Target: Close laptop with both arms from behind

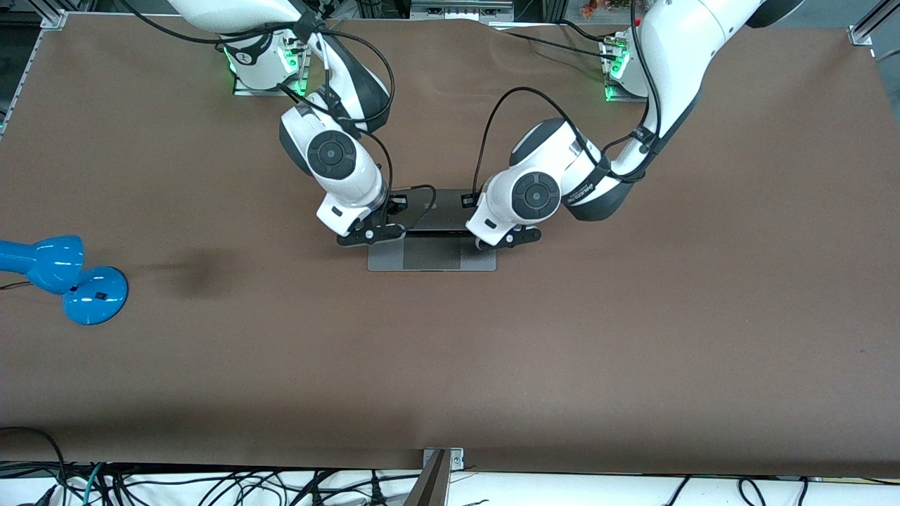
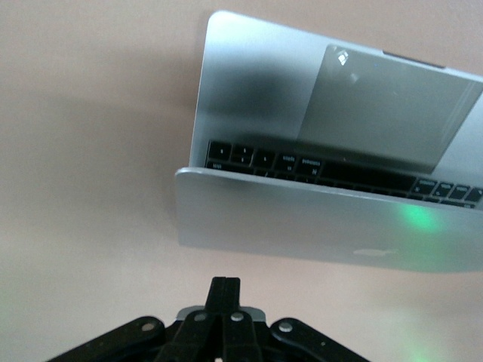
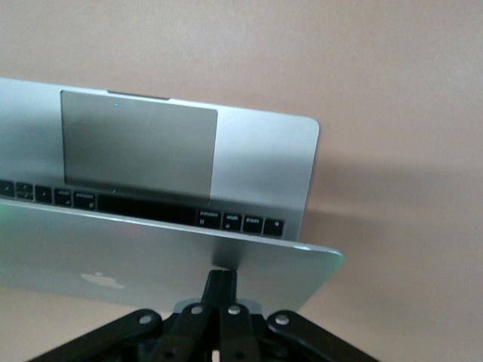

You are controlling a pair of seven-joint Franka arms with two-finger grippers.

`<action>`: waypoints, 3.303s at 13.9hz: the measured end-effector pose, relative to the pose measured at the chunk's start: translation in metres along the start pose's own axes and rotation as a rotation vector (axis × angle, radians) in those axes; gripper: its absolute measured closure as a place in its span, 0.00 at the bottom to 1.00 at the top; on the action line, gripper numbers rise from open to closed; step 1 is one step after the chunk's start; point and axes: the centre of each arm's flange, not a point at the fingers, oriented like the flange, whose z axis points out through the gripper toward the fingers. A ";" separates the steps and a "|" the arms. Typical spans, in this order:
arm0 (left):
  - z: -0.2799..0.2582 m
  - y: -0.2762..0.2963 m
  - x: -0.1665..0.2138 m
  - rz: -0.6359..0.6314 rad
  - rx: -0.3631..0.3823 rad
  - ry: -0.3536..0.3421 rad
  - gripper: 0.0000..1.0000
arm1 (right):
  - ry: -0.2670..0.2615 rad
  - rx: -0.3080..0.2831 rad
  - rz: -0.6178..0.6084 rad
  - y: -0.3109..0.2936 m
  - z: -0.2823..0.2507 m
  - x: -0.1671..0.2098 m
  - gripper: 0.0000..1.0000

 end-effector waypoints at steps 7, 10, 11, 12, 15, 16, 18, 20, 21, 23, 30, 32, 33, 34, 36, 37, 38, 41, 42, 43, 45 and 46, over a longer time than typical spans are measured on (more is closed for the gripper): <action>0.026 -0.004 0.047 -0.033 0.028 0.027 0.99 | -0.013 -0.016 0.008 0.010 0.040 0.032 0.99; 0.046 0.002 0.064 -0.045 0.017 0.060 0.99 | -0.006 -0.006 0.020 0.016 0.061 0.041 0.99; 0.054 0.002 0.068 -0.048 0.011 0.064 0.99 | -0.009 -0.006 0.024 0.018 0.069 0.043 0.99; 0.060 0.001 0.073 -0.054 0.006 0.067 0.99 | -0.011 -0.005 0.027 0.019 0.074 0.044 0.99; 0.069 -0.004 0.085 -0.069 -0.002 0.072 0.99 | -0.013 -0.007 0.036 0.024 0.082 0.051 0.99; 0.070 -0.004 0.087 -0.069 -0.003 0.075 0.99 | -0.013 -0.007 0.038 0.025 0.082 0.052 0.99; 0.071 -0.004 0.087 -0.063 0.000 0.083 0.99 | -0.009 -0.005 0.040 0.025 0.081 0.055 0.99; 0.071 -0.003 0.087 -0.060 0.003 0.086 0.99 | 0.008 0.003 0.041 0.023 0.073 0.060 0.99; 0.071 -0.003 0.087 -0.060 0.003 0.086 0.99 | 0.020 0.008 0.042 0.022 0.066 0.063 0.99; 0.071 -0.003 0.087 -0.060 0.003 0.086 0.99 | 0.031 0.011 0.045 0.020 0.052 0.070 0.94; 0.042 -0.007 0.099 -0.067 -0.026 0.138 0.56 | 0.066 -0.001 0.066 0.033 -0.019 0.077 0.30; 0.017 -0.009 0.094 -0.066 -0.022 0.150 0.36 | 0.055 -0.015 0.102 0.060 -0.037 0.081 0.09; 0.001 -0.011 0.088 -0.066 -0.009 0.152 0.27 | 0.047 -0.021 0.123 0.076 -0.043 0.084 0.00; -0.018 -0.015 0.081 -0.063 0.007 0.154 0.16 | 0.040 -0.024 0.144 0.094 -0.048 0.088 0.00; -0.062 -0.026 0.063 -0.043 0.040 0.162 0.00 | 0.038 -0.024 0.172 0.124 -0.055 0.095 0.00; -0.087 -0.033 0.052 -0.030 0.055 0.171 0.00 | 0.038 -0.023 0.186 0.138 -0.059 0.098 0.00; -0.112 -0.039 0.040 -0.021 0.066 0.183 0.00 | 0.036 -0.022 0.198 0.151 -0.064 0.101 0.00; -0.179 -0.055 0.004 0.017 0.070 0.248 0.00 | 0.038 -0.019 0.190 0.191 -0.077 0.109 0.00; -0.201 -0.063 -0.006 0.044 0.069 0.271 0.00 | 0.040 -0.020 0.175 0.203 -0.081 0.110 0.00; -0.223 -0.074 -0.014 0.064 0.065 0.296 0.00 | 0.053 -0.026 0.162 0.217 -0.090 0.111 0.00; -0.267 -0.108 -0.021 0.099 0.058 0.346 0.00 | 0.099 -0.048 0.147 0.243 -0.122 0.108 0.00; -0.284 -0.125 -0.022 0.121 0.060 0.365 0.00 | 0.123 -0.060 0.146 0.254 -0.142 0.103 0.00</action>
